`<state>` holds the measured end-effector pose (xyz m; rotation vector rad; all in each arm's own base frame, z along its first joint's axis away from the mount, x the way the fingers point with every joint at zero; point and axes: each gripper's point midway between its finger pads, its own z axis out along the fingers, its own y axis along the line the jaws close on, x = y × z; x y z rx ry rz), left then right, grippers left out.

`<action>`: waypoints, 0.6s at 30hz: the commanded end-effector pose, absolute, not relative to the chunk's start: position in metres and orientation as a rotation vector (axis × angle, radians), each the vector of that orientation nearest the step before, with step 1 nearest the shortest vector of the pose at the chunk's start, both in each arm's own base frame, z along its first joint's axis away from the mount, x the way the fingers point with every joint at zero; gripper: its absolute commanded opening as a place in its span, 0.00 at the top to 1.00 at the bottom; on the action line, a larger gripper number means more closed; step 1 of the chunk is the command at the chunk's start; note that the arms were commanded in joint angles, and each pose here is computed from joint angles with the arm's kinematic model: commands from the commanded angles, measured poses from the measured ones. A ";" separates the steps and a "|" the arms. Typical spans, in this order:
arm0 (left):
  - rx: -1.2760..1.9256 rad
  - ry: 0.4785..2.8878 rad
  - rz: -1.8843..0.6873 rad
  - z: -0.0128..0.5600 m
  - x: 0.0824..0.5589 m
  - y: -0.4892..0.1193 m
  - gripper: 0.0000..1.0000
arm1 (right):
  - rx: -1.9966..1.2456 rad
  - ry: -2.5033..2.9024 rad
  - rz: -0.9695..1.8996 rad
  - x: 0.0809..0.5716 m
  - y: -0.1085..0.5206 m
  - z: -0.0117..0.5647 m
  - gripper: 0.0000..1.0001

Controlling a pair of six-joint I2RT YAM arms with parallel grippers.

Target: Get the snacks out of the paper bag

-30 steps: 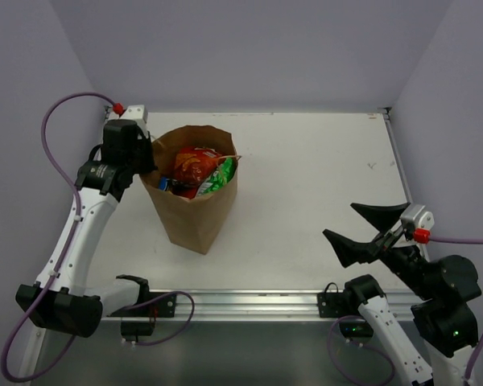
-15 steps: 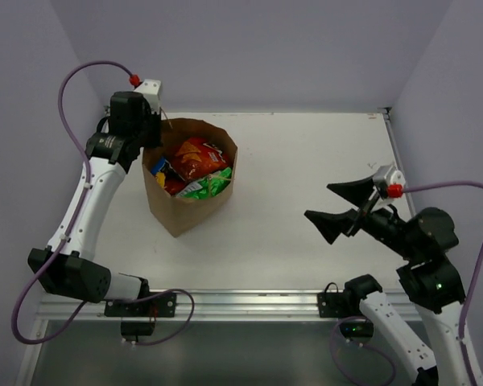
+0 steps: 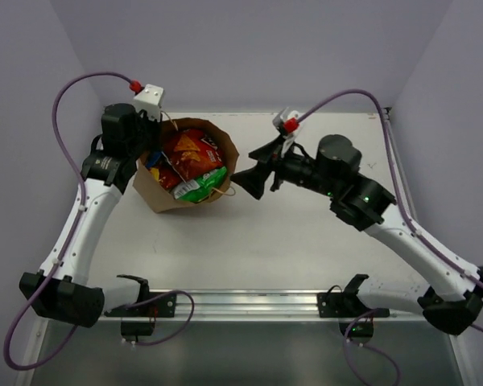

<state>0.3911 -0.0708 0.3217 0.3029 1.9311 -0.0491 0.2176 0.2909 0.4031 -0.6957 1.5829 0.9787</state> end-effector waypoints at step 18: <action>0.322 1.729 -0.212 0.353 0.335 -0.096 1.00 | -0.384 1.551 0.941 0.251 0.465 0.370 0.43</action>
